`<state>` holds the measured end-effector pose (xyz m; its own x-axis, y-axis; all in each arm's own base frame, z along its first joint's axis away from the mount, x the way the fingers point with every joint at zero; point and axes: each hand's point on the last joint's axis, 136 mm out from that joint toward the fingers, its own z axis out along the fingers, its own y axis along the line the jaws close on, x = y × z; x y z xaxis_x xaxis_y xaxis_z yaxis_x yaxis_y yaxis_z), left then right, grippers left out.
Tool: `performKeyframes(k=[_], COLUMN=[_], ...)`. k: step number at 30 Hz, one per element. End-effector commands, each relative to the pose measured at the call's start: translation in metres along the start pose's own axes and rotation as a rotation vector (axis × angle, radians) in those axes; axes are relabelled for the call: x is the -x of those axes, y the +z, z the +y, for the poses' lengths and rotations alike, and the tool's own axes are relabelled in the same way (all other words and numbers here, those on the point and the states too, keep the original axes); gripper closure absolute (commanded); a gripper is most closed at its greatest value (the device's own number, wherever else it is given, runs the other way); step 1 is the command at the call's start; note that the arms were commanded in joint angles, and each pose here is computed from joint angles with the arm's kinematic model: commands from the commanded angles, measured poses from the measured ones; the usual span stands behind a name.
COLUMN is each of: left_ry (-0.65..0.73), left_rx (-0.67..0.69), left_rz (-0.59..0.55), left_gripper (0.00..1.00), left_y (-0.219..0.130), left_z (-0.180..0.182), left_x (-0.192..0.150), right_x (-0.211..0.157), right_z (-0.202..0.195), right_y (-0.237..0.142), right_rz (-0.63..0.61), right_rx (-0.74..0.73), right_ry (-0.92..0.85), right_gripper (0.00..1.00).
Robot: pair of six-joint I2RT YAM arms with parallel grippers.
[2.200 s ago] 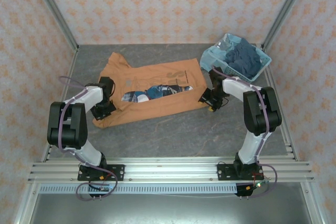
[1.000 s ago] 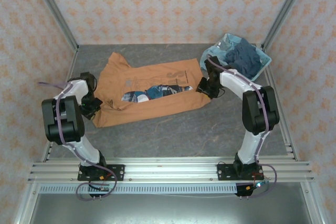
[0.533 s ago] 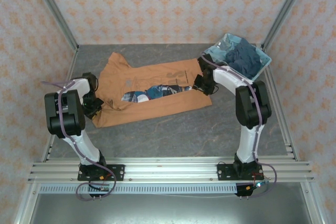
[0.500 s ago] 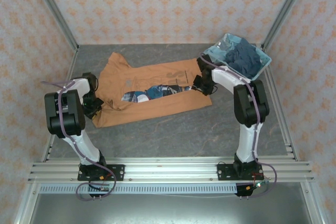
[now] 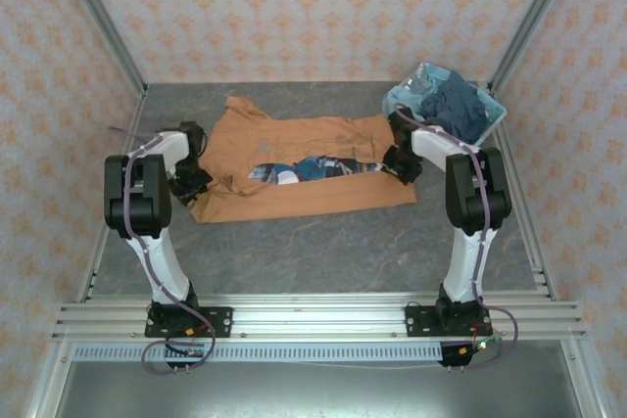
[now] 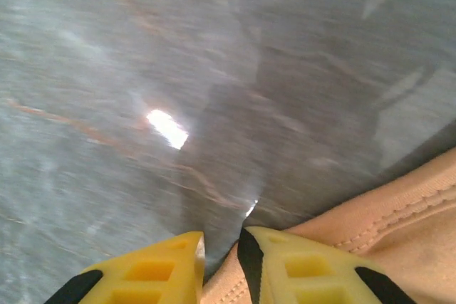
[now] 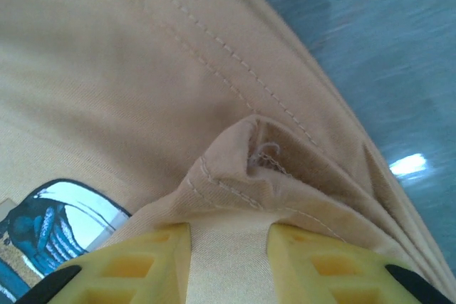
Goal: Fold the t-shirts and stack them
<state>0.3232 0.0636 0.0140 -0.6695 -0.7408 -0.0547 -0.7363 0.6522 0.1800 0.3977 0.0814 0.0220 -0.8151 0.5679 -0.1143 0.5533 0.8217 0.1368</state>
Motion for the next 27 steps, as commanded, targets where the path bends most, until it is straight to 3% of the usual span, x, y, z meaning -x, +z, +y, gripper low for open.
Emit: performKeyframes(k=[1, 6, 14, 19, 27], left_ry=[0.037, 0.004, -0.123, -0.178, -0.263], left_rx=[0.053, 0.056, -0.109, -0.108, -0.123], left_rz=[0.021, -0.135, 0.05, 0.119, 0.095], left_gripper=[0.68, 0.62, 0.62, 0.64, 0.74], left_y=[0.007, -0.037, -0.017, 0.001, 0.015], left_z=[-0.001, 0.026, 0.024, 0.02, 0.016], left_x=[-0.012, -0.002, -0.055, -0.066, -0.063], right_x=[-0.004, 0.0, -0.001, -0.002, -0.005], right_z=[-0.035, -0.029, -0.02, -0.019, -0.02], right_y=[0.004, -0.001, -0.001, 0.001, 0.004], right_rz=[0.015, 0.014, 0.035, 0.049, 0.058], right_rx=[-0.123, -0.112, -0.074, -0.069, -0.068], right_ry=[-0.019, -0.047, -0.057, -0.06, -0.059], right_gripper=[0.65, 0.65, 0.64, 0.64, 0.64])
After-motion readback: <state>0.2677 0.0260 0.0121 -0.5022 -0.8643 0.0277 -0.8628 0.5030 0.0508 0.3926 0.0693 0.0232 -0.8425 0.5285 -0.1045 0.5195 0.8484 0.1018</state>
